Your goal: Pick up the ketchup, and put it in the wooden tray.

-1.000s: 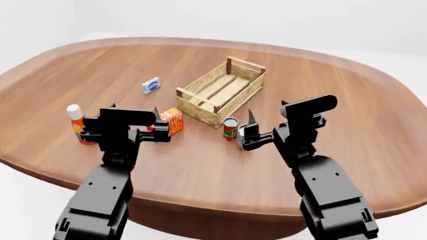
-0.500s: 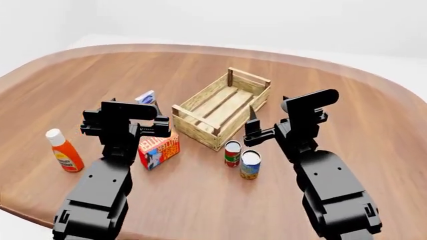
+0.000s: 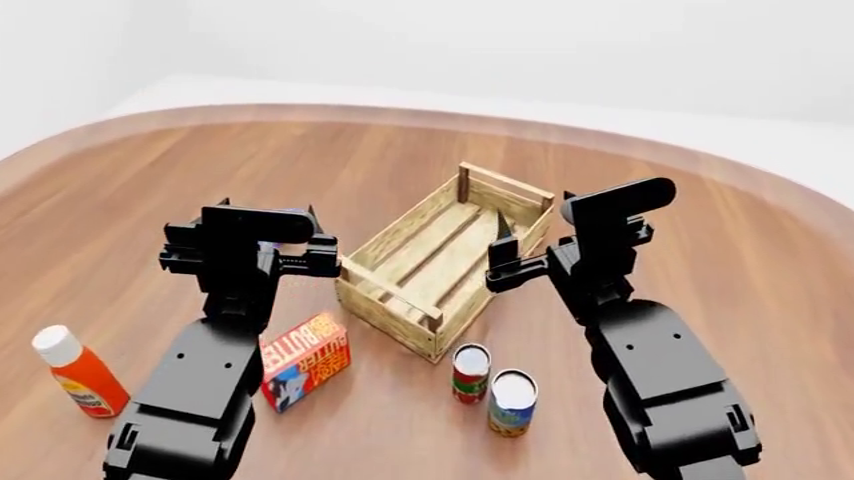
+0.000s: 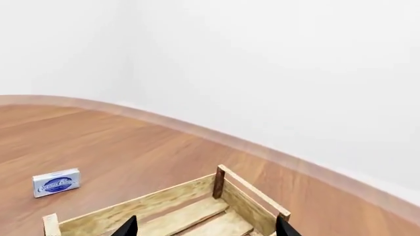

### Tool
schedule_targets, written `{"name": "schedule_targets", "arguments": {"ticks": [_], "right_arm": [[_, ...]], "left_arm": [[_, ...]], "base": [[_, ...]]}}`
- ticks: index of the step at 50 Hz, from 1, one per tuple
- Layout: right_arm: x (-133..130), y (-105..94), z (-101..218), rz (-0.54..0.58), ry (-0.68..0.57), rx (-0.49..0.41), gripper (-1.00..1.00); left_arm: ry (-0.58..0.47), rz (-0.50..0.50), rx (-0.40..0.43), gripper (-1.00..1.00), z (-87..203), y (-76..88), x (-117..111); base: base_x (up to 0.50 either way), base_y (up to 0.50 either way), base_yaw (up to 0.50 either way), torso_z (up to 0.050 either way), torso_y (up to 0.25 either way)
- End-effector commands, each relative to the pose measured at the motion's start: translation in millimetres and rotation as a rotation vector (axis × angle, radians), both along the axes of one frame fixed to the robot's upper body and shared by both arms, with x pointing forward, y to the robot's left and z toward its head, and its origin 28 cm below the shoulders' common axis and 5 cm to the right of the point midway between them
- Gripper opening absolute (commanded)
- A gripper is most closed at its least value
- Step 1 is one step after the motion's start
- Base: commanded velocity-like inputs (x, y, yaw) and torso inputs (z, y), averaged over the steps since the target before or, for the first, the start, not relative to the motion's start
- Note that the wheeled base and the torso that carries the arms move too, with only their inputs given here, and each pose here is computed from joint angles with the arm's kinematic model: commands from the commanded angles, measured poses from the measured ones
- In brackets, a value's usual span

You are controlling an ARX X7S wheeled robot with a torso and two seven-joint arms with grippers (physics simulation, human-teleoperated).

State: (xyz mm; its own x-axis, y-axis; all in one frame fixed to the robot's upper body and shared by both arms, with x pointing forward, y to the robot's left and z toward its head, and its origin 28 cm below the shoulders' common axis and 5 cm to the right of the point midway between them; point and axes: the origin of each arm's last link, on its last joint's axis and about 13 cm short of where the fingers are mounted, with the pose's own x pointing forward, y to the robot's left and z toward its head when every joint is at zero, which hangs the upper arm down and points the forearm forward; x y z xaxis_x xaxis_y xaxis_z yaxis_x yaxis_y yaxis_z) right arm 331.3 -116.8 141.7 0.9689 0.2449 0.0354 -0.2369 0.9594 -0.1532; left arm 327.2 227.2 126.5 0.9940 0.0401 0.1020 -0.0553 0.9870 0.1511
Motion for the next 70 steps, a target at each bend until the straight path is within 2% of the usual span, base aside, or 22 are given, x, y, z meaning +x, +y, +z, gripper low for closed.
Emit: {"name": "schedule_targets", "arguments": {"ticks": [1,23,36,50,55,70], "right_arm": [[-1,0.4,1,0.001,-0.003,0.003,1.0],[-2,1.0,0,-0.005,-0.01,0.003,1.0],[-3,0.7,1,-0.004,-0.021,0.012,1.0],[-12,-0.7,3,-0.004,-0.027,-0.01,1.0],[-15,-1.3,7,-0.003,-0.038,-0.019,1.0],[-17,-4.5,4,-0.007,-0.041,-0.048,1.0]], "left_arm": [[-0.006,0.002,-0.001,1.0,0,0.6,-1],[-0.009,0.007,-0.004,1.0,0,1.5,-1],[-0.022,0.039,-0.001,1.0,1,9.8,-5],[-0.051,0.192,-0.018,1.0,11,49.1,-41],[-0.059,0.24,-0.027,1.0,12,60.6,-64],[-0.05,0.424,-0.045,1.0,4,95.7,-115]], "base": [[0.38,0.07,0.0,0.0,0.0],[0.38,0.07,0.0,0.0,0.001],[0.0,0.0,0.0,0.0,0.0],[0.0,0.0,0.0,0.0,0.0],[0.0,0.0,0.0,0.0,0.0],[0.0,0.0,0.0,0.0,0.0]]}}
